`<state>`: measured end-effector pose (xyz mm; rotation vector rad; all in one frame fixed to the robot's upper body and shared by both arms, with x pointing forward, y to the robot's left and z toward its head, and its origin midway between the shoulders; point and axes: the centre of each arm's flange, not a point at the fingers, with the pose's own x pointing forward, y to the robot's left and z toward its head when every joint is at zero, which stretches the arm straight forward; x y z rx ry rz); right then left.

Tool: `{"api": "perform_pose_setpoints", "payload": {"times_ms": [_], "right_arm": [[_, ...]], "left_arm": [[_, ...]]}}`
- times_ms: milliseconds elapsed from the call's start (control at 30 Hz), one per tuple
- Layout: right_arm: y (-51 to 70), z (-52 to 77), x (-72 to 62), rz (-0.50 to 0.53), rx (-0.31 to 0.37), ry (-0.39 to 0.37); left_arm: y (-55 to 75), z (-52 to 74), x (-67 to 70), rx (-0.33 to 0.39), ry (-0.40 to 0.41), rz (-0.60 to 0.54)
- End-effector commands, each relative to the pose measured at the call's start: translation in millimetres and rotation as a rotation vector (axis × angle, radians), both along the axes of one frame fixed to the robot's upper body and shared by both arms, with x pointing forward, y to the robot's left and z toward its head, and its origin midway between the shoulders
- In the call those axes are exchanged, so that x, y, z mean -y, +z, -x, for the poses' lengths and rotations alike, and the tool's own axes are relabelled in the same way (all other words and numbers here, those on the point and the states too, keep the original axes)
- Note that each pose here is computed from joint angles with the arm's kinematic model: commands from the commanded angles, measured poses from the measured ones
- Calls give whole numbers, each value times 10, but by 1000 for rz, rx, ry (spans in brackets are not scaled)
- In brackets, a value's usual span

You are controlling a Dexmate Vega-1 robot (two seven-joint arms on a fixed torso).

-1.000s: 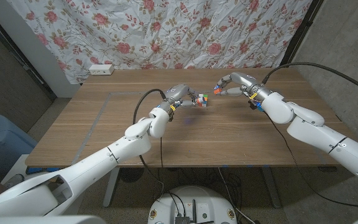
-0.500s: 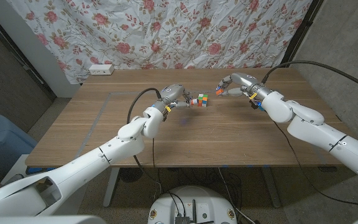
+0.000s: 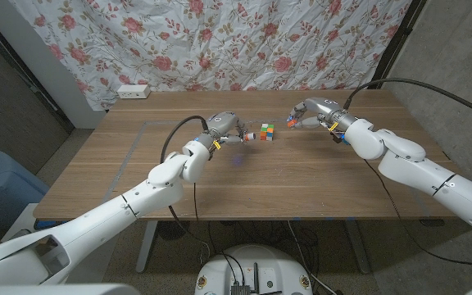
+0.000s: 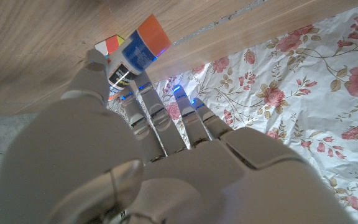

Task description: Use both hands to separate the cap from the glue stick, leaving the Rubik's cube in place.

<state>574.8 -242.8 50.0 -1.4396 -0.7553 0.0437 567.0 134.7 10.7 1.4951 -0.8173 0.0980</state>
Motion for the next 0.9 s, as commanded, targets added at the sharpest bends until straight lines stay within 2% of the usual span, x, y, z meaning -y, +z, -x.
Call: {"api": "perform_pose_setpoints", "payload": {"times_ms": [33,300,500,900], "right_arm": [[-24,-121,43,59,-1,-48],[-59,-190,87,82,-14,-81],[-91,-254,130,74,-48,-102],[-192,-373,169,133,-56,-161]], "left_arm": [[-39,13,-135,1,69,-57],[-72,-1,-211,-2,94,-96],[-110,-28,-251,-19,107,-108],[-219,-94,-358,-52,153,-174]]}}
